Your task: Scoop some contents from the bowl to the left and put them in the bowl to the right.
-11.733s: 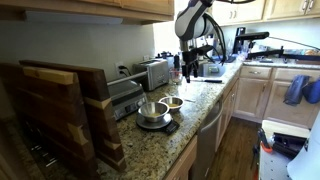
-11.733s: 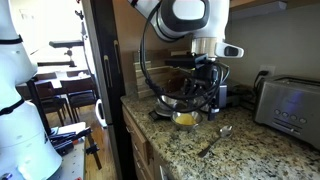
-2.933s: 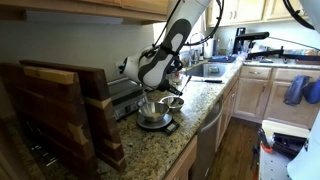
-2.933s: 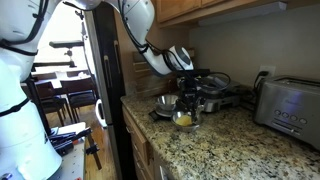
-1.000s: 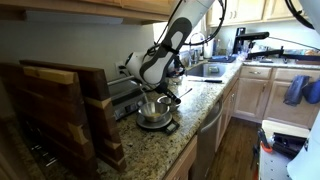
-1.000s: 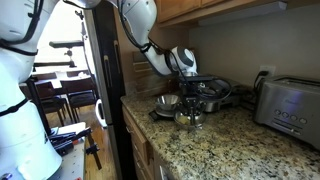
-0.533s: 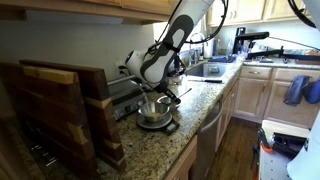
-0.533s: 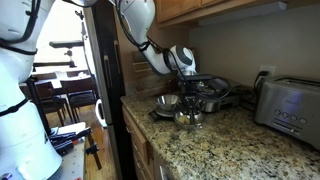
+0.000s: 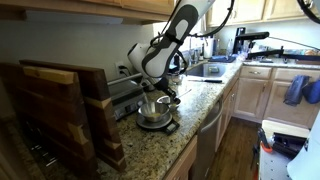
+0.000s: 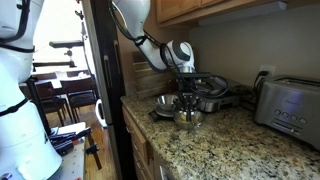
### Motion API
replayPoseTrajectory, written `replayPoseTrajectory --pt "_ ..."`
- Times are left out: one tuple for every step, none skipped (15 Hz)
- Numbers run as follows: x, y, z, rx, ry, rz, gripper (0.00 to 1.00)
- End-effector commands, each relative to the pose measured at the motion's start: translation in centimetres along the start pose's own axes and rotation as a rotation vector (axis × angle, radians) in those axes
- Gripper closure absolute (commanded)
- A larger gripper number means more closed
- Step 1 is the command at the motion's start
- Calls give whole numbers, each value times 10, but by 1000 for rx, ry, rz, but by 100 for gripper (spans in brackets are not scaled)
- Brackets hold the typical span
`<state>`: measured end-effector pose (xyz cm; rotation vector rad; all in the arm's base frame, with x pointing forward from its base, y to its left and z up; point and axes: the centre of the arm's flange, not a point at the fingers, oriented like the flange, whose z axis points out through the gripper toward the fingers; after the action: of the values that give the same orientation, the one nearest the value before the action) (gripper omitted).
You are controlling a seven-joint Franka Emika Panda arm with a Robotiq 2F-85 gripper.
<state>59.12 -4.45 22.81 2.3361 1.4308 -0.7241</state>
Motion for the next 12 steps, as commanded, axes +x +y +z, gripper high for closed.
replayPoseTrajectory --pt "-27 -19 -8 -7 53 -11 97" --pt "-30 -19 -10 -9 58 -6 96" --pt "-33 -20 -11 -10 62 -3 97" --pt "-36 -20 -12 -12 66 1 96" --pt "-39 -21 -13 -14 69 4 97" --pt "-42 -22 -15 -16 71 8 97" --pt "-44 -22 -16 -18 74 12 96" --pt "-48 -22 -18 -23 76 18 96" --pt "-51 -22 -21 -28 80 22 96" --pt "-53 -22 -23 -34 82 28 96" --pt "-56 -23 -27 -44 87 32 96" --pt "-59 -23 -31 -52 92 35 96"
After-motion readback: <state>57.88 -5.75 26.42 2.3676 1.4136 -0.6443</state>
